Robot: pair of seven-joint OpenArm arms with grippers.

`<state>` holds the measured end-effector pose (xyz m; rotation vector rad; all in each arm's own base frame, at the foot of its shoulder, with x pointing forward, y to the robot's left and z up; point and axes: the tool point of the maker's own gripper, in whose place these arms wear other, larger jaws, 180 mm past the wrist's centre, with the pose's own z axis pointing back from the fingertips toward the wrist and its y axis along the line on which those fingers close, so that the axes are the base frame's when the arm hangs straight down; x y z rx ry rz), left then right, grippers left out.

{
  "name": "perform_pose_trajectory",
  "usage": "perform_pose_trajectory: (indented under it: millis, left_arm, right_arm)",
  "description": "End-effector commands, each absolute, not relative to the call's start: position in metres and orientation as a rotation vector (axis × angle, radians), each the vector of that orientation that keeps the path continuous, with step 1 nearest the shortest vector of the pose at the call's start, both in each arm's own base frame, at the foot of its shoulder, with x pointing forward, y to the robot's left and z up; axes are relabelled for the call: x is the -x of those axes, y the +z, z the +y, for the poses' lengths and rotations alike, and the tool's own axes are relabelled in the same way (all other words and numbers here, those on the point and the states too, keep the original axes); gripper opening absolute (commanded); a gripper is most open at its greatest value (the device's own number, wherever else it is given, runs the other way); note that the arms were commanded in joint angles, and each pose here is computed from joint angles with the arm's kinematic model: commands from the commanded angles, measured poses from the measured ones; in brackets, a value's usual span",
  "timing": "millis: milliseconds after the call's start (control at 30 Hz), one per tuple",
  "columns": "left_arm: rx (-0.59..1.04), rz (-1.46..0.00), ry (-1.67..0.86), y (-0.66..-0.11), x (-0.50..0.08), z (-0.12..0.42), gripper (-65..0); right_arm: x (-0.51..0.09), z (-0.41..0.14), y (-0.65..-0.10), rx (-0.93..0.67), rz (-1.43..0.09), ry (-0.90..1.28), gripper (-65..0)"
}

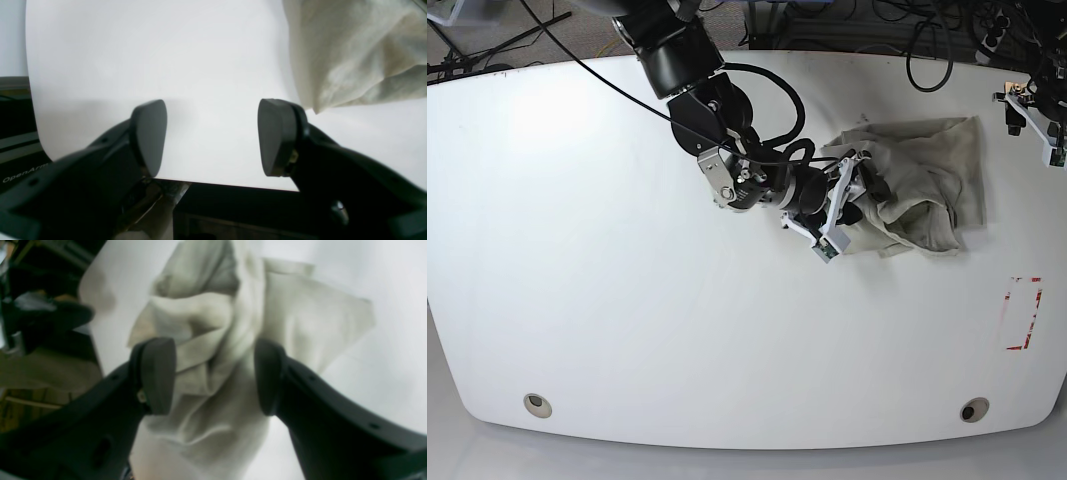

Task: Fold the T-shirt properly
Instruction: 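Push the bundled shirt with the right gripper toward the left gripper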

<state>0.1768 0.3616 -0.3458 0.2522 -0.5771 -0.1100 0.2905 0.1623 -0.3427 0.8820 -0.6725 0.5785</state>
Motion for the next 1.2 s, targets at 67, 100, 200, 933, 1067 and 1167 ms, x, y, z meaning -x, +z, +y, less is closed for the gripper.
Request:
perform_pose_trajectory:
  millis: [67, 100, 200, 933, 1067, 1167]
  left_arm:
    - [-0.286, -0.617, -0.109, -0.331, -0.181, 0.371, -25.8]
    - [-0.286, -0.617, -0.108, -0.331, -0.181, 0.371, -25.8]
    - [-0.289, -0.615, -0.108, -0.331, -0.18, 0.371, -25.8]
    - [-0.289, -0.594, -0.111, -0.335, -0.174, 0.372, -25.8]
    - [-0.286, -0.579, -0.114, -0.337, -0.169, 0.371, -26.0]
    - [-0.287, -0.575, -0.113, -0.338, -0.167, 0.371, -26.0]
  right_arm:
    - [-0.293, 0.181, -0.327, -0.943, -0.733, 0.589, -28.5]
    - [-0.292, 0.183, -0.327, -0.947, -0.737, 0.59, -28.5]
    - [-0.293, 0.184, -0.337, -0.928, -0.717, 0.55, -28.7]
    - [-0.258, 0.221, -0.278, -1.003, -0.778, 0.694, -65.0]
    - [-0.24, 0.237, -0.276, -1.011, -0.763, 0.79, -65.0]
    - [-0.23, 0.243, -0.285, -1.007, -0.733, 0.826, -59.9]
